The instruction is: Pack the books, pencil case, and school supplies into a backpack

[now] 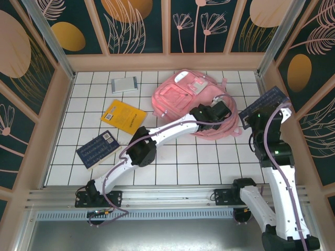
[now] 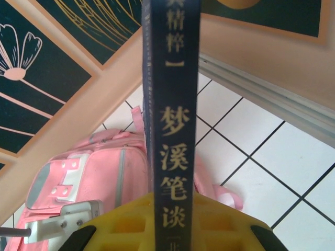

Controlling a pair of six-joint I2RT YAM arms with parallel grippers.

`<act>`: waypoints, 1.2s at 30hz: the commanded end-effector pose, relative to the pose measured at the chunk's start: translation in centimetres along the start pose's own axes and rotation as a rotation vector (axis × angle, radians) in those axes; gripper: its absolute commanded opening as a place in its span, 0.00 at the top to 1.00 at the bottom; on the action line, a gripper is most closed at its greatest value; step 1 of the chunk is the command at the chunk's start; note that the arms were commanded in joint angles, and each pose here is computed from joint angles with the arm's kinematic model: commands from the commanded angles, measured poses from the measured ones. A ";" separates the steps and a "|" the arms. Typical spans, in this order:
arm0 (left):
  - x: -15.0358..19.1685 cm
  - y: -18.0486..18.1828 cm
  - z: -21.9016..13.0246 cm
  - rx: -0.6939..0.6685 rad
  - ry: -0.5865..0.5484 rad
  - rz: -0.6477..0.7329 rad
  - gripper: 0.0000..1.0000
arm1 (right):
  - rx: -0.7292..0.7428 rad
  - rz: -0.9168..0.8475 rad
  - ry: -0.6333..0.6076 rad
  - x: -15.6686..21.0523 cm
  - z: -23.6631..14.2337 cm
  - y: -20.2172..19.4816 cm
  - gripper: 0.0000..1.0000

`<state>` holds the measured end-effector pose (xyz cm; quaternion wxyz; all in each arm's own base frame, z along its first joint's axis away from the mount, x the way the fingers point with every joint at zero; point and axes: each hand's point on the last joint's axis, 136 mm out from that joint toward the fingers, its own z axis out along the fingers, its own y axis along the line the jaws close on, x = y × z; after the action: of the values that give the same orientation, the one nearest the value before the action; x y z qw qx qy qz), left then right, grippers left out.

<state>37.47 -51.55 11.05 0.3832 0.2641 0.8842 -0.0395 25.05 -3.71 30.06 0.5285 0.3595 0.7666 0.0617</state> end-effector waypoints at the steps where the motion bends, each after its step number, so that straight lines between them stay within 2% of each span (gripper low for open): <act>1: 1.0 -1.6 0.9 0.056 0.018 -0.022 0.13 | -0.054 0.017 -0.048 -1.0 -0.3 0.8 1.00; 8: 0.6 -3.0 -0.2 0.158 0.023 -0.071 0.12 | -0.064 0.023 -0.020 -0.2 0.0 0.8 1.00; 13: 1.3 -1.1 1.0 0.033 0.021 -0.036 0.12 | -0.081 0.032 -0.008 0.2 0.1 0.9 1.00; 17: 1.7 -0.1 1.8 -0.033 0.014 -0.017 0.18 | -0.089 0.038 -0.001 0.5 0.2 0.9 1.00; 20: 1.6 0.8 2.3 -0.064 0.009 -0.021 0.27 | -0.102 0.045 0.003 0.6 0.0 1.1 1.00; 22: 1.4 1.5 2.6 -0.070 0.009 -0.036 0.37 | -0.116 0.051 0.005 0.6 -0.1 1.3 1.00; 26: 1.7 1.3 3.6 -0.028 0.029 -0.041 0.52 | -0.124 0.055 0.006 0.4 -0.3 1.4 1.00; 33: 1.2 0.6 3.6 0.124 0.062 -0.097 0.98 | -0.124 0.057 0.005 0.3 -0.4 1.5 1.00; 36: -0.7 0.6 1.8 0.197 0.024 -0.125 1.00 | -0.123 0.060 -0.003 0.1 -0.5 1.5 1.00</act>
<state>38.52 -52.53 8.61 0.3493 0.2467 0.8971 -0.1111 25.15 -2.11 28.82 0.5192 0.3414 0.7760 0.1080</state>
